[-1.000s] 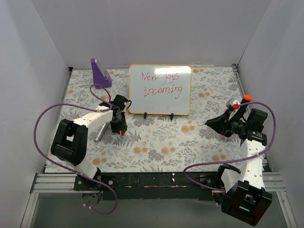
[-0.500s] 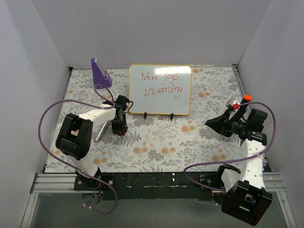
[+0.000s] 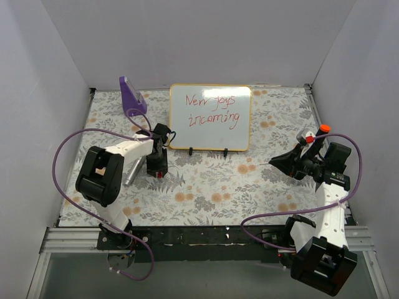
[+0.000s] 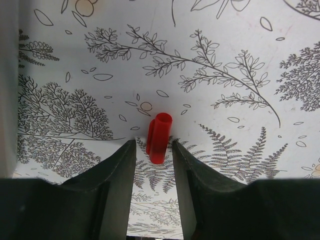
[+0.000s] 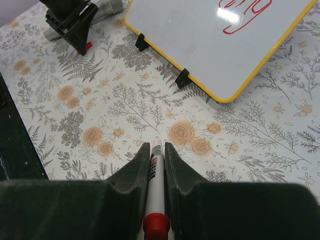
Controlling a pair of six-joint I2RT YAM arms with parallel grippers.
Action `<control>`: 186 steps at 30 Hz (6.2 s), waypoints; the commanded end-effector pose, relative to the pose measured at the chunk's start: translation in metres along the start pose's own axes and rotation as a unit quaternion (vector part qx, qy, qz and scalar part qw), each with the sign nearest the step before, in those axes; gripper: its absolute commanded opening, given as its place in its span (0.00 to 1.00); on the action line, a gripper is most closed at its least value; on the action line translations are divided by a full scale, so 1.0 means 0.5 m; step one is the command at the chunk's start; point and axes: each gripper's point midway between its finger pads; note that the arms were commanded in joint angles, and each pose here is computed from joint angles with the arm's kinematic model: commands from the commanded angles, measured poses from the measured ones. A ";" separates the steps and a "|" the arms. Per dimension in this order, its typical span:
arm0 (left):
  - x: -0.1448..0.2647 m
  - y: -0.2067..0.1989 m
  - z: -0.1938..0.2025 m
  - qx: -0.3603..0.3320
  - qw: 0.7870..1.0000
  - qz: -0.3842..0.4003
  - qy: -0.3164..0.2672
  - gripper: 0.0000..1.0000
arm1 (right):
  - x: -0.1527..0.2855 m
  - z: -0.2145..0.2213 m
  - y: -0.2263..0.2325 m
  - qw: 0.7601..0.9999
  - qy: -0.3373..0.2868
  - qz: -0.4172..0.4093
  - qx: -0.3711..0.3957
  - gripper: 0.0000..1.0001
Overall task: Write a sentence on the whiteboard
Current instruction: Pick up the pen cap from the center of the board, then insert the whiteboard marker without the cap into the pen cap.
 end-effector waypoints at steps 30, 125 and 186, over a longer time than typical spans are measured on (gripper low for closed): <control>-0.059 -0.022 -0.031 -0.018 1.000 0.008 -0.012 0.34 | 0.002 -0.026 -0.007 1.000 -0.006 -0.001 0.027 0.01; 0.146 -0.460 0.273 -0.373 0.794 0.452 -0.160 0.08 | -0.209 0.114 0.103 0.954 0.079 -0.229 -0.174 0.01; 0.206 -0.507 0.280 -0.366 0.724 0.547 -0.209 0.08 | -0.218 0.133 0.161 0.933 0.091 -0.280 -0.208 0.01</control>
Point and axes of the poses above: each gripper's point midway between its finger pads, its own x axis back along the fingers, its own y axis along the line the jaws close on, z = x × y, and after that the axes turned 14 degrees about x, right-handed
